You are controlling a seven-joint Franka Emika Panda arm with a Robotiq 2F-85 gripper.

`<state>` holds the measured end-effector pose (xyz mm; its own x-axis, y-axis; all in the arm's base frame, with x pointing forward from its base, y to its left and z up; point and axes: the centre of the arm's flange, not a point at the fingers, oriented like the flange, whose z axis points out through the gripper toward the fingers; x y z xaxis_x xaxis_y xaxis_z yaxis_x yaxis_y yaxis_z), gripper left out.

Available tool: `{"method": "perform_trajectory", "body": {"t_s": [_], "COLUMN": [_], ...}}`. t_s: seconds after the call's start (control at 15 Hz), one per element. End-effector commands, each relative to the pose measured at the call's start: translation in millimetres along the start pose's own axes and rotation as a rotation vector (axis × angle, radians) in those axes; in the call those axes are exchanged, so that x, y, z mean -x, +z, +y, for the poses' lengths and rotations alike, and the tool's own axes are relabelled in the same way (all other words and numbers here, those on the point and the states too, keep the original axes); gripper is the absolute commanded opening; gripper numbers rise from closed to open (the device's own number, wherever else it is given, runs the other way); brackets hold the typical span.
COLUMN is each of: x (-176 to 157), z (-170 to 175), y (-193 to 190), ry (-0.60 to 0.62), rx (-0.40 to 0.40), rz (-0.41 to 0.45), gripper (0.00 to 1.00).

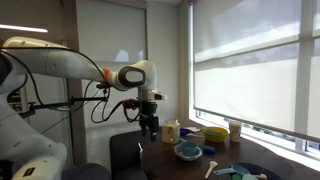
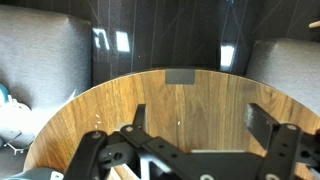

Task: Put the spoon in the open bottle

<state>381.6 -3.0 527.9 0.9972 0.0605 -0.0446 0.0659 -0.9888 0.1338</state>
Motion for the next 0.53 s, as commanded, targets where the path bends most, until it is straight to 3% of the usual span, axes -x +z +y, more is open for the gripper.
{"method": "perform_trajectory", "body": {"t_s": [0.0, 0.13, 0.47], "x": [0.0, 0.0, -42.6], "z": [0.0, 0.0, 28.9], "y": [0.0, 0.0, -13.6], "ry": [0.0, 0.0, 0.061], "rx": [0.0, 0.0, 0.017], "rz": [0.0, 0.0, 0.132], "gripper": [1.0, 1.0, 1.0]}}
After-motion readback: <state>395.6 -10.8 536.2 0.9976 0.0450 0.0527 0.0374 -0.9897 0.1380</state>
